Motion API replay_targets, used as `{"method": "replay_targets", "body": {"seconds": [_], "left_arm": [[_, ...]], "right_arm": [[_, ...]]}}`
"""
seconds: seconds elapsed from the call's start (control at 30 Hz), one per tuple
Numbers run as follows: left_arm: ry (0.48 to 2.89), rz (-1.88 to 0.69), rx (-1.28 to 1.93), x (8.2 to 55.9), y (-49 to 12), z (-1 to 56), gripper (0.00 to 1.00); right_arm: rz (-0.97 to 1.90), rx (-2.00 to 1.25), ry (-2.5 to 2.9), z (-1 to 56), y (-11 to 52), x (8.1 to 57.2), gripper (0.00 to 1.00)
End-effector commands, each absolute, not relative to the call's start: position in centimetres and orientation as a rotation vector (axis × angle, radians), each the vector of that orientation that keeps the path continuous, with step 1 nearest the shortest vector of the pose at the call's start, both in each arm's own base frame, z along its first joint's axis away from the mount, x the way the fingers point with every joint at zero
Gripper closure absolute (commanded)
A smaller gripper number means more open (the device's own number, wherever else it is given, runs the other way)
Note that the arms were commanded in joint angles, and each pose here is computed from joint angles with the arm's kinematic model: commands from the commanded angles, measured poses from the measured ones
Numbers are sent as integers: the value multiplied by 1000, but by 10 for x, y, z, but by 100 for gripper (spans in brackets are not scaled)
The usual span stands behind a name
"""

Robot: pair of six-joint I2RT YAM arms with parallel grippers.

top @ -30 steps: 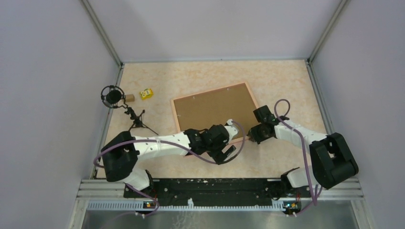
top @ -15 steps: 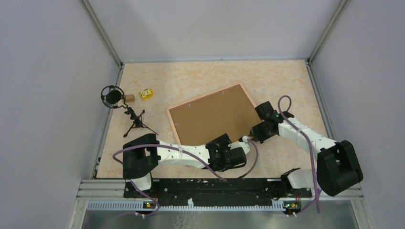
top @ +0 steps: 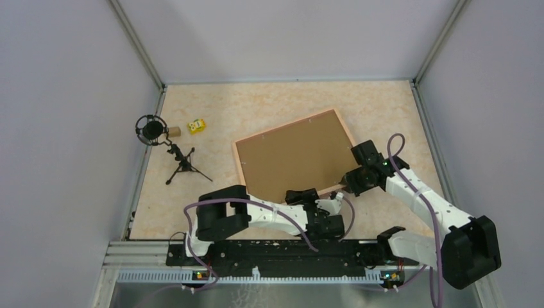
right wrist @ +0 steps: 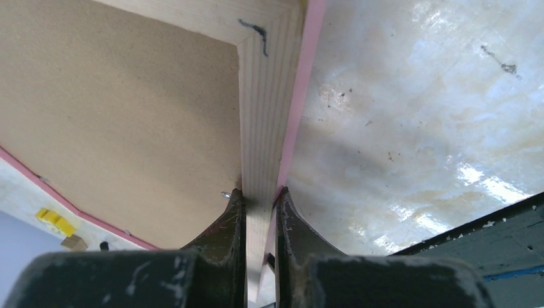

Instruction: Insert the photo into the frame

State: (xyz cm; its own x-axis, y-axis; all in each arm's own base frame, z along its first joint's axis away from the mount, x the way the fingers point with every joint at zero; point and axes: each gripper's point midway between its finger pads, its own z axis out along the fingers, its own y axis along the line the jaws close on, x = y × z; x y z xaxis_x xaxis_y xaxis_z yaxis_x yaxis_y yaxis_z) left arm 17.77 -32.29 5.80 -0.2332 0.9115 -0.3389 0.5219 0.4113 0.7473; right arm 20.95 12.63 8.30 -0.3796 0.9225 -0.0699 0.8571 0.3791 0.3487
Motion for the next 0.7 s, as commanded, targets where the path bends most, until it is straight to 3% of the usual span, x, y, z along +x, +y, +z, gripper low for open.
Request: {"method": "replay_targets", "body": {"seconds": [0.0,0.2,0.27,0.3,0.33,0.43,0.67], "left_arm": [[1738,851,1099,187,-306,93,45],[1702,858,1049,184,-309,118,66],[1723,819,1047,182,-312,125,84],[1733,798,1041,182,-313,130,96],[1744,773,1034,181,-314,134,100],[1762,697,1021,180,-318,153,100],[1759,366,1014,176,-356,218,100]], "right_arm": [[603,1570,2257,121,141,233,100],[612,1492,2252,130,139,236,100],[565,1427,2244,137,131,238,98],[533,1377,2242,141,126,240,86],[499,1315,2245,145,121,240,73],[444,1124,2210,166,108,248,45],[490,492,1950,294,94,250,15]]}}
